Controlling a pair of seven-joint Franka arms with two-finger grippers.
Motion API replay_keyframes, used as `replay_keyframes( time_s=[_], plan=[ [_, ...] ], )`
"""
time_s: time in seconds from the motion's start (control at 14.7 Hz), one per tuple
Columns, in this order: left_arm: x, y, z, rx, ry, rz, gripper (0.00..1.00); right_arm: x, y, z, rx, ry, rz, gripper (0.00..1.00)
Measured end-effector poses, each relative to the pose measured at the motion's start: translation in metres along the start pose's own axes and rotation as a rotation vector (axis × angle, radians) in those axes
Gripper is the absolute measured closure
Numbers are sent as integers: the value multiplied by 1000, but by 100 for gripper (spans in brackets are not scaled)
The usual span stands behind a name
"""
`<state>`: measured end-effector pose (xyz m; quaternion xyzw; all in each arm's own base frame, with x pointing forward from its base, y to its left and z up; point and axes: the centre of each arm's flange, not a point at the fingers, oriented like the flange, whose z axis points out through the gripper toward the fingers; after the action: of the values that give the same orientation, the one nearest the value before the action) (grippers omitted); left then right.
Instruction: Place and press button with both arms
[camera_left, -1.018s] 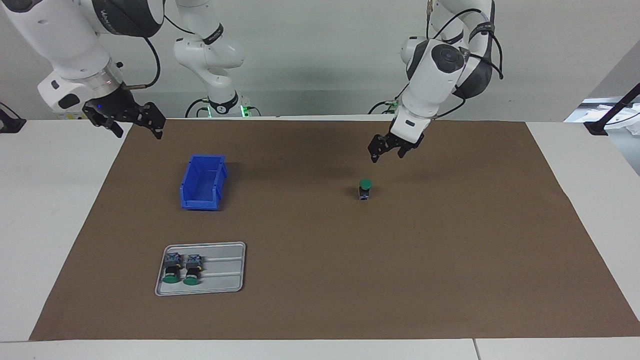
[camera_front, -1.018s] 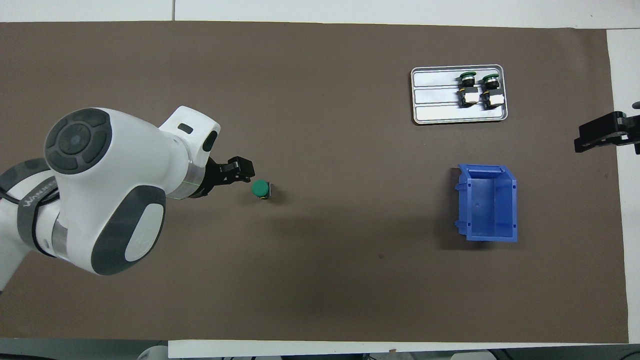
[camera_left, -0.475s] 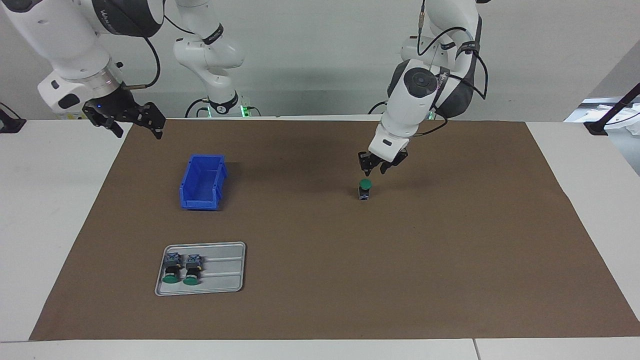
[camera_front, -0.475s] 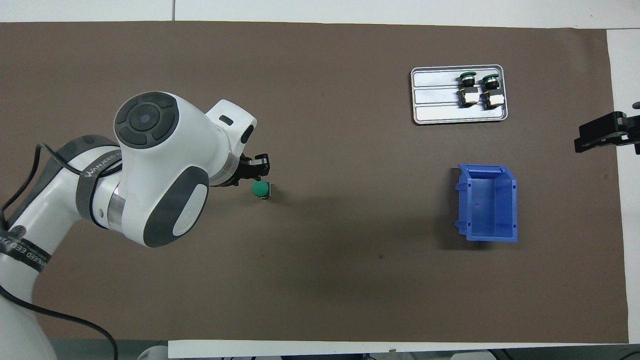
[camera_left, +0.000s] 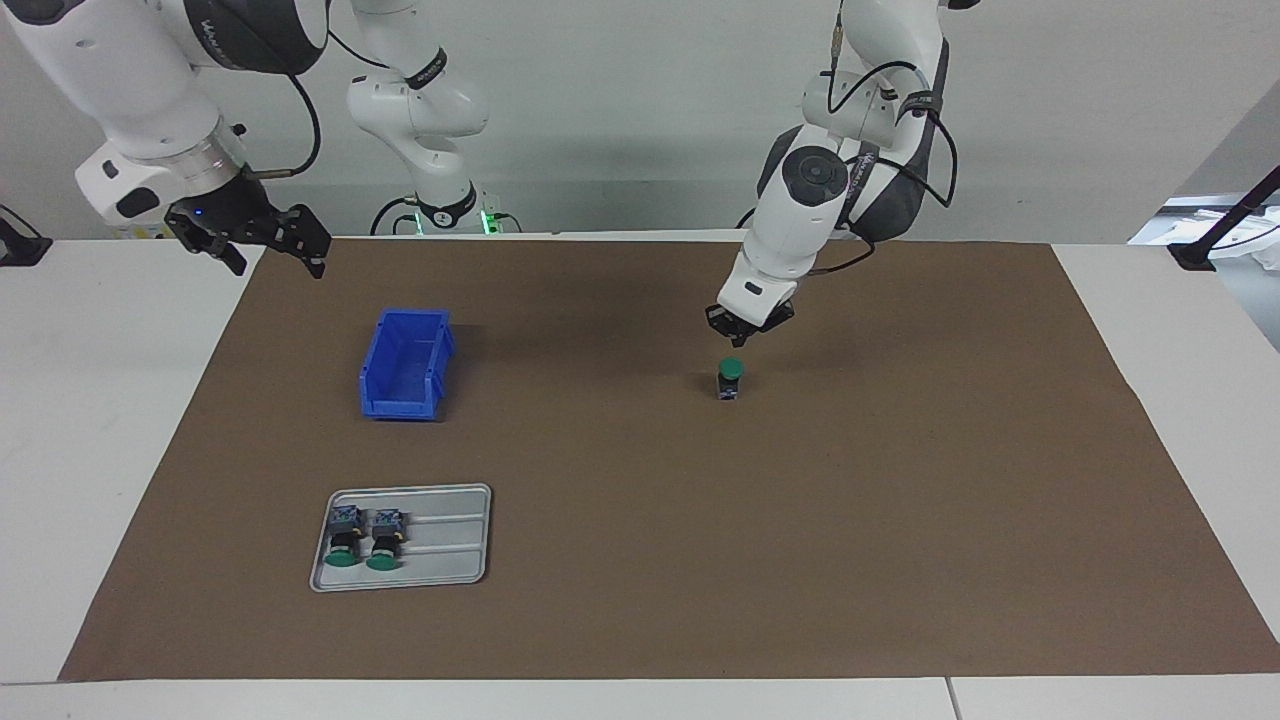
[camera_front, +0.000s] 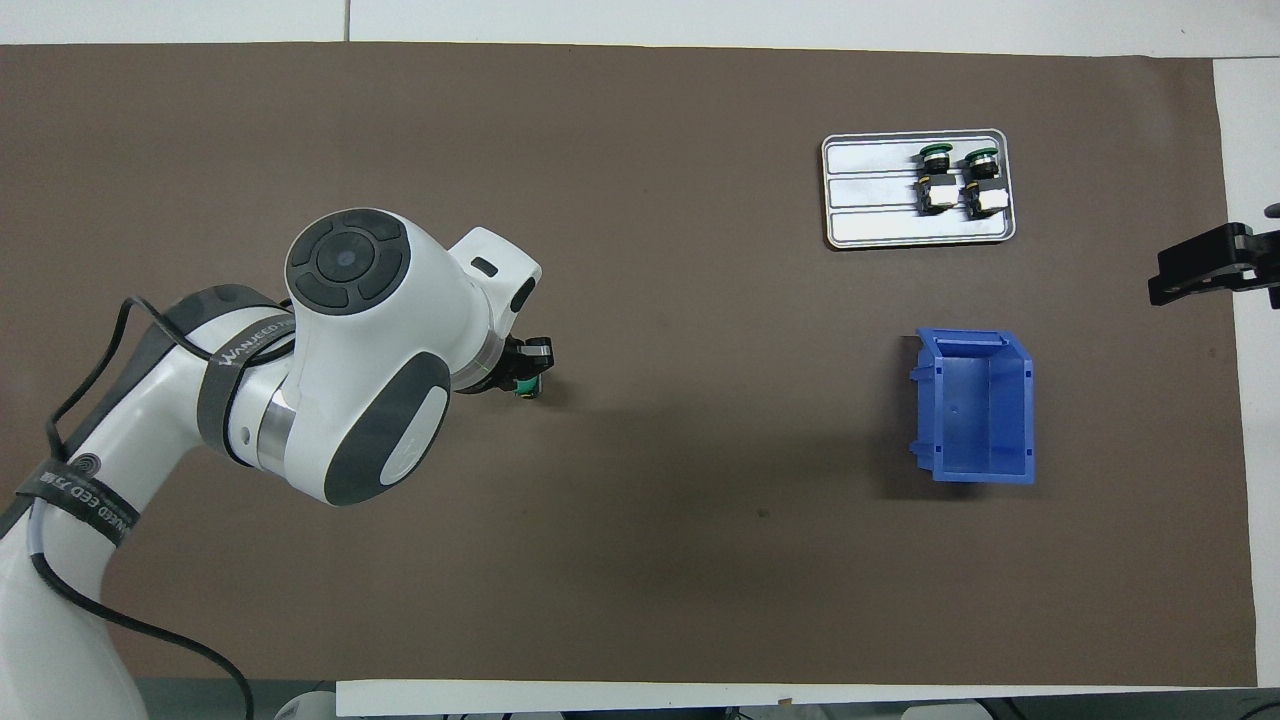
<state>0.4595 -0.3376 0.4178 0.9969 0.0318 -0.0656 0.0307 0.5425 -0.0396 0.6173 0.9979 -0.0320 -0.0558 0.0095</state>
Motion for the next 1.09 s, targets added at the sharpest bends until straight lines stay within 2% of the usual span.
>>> replay_keyframes(
  time_s=[0.68,1.09],
  plan=[
    [11,1,40,-1,6,-11,95,0,0,0,0,0,0,0],
    [11,1,44,-2,9,-11,94,0,0,0,0,0,0,0]
  ],
)
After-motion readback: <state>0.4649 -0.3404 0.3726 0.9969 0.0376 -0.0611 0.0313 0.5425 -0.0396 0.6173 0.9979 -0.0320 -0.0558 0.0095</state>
